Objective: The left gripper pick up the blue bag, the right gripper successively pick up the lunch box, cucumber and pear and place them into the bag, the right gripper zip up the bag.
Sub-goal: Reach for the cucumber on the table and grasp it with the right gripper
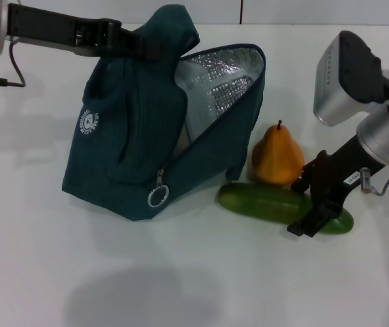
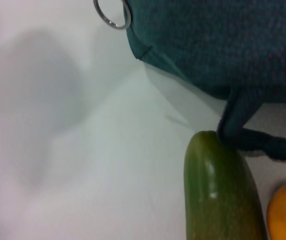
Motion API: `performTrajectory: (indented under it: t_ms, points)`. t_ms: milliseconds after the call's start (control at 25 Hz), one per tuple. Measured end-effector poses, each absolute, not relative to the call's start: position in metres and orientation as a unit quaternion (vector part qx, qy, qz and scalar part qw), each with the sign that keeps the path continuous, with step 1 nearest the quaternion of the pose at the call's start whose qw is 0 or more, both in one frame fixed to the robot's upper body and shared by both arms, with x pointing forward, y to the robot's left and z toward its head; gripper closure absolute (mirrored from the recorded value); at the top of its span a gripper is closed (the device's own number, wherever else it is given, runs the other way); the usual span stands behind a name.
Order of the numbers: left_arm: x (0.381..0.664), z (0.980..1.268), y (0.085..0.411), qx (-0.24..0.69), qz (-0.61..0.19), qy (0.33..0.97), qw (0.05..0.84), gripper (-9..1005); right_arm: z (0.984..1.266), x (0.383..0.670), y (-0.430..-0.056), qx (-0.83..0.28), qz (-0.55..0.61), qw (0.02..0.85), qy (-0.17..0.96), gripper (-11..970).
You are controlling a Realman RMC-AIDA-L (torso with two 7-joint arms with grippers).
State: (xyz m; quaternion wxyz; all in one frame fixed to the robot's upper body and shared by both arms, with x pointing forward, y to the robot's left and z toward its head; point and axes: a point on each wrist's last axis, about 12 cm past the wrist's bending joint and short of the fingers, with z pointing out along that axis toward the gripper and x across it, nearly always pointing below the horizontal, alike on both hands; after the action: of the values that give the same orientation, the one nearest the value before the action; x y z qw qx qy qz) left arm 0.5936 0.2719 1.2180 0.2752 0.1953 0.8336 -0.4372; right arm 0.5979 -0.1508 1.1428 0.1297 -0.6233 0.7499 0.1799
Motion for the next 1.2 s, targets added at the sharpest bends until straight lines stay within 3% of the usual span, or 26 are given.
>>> performTrajectory:
  t_ms: [520, 960, 1200]
  points:
    - [0.593, 1.218, 0.272, 0.196, -0.438, 0.833, 0.275, 957, 1.137, 0.598, -0.147, -0.629, 0.172, 0.127, 0.747, 110]
    - [0.593, 1.218, 0.273, 0.196, -0.437, 0.834, 0.275, 957, 1.136, 0.596, -0.145, -0.637, 0.166, 0.127, 0.742, 280]
    - [0.592, 1.217, 0.275, 0.192, -0.436, 0.835, 0.275, 957, 1.163, 0.581, -0.151, -0.652, 0.228, 0.131, 0.712, 325]
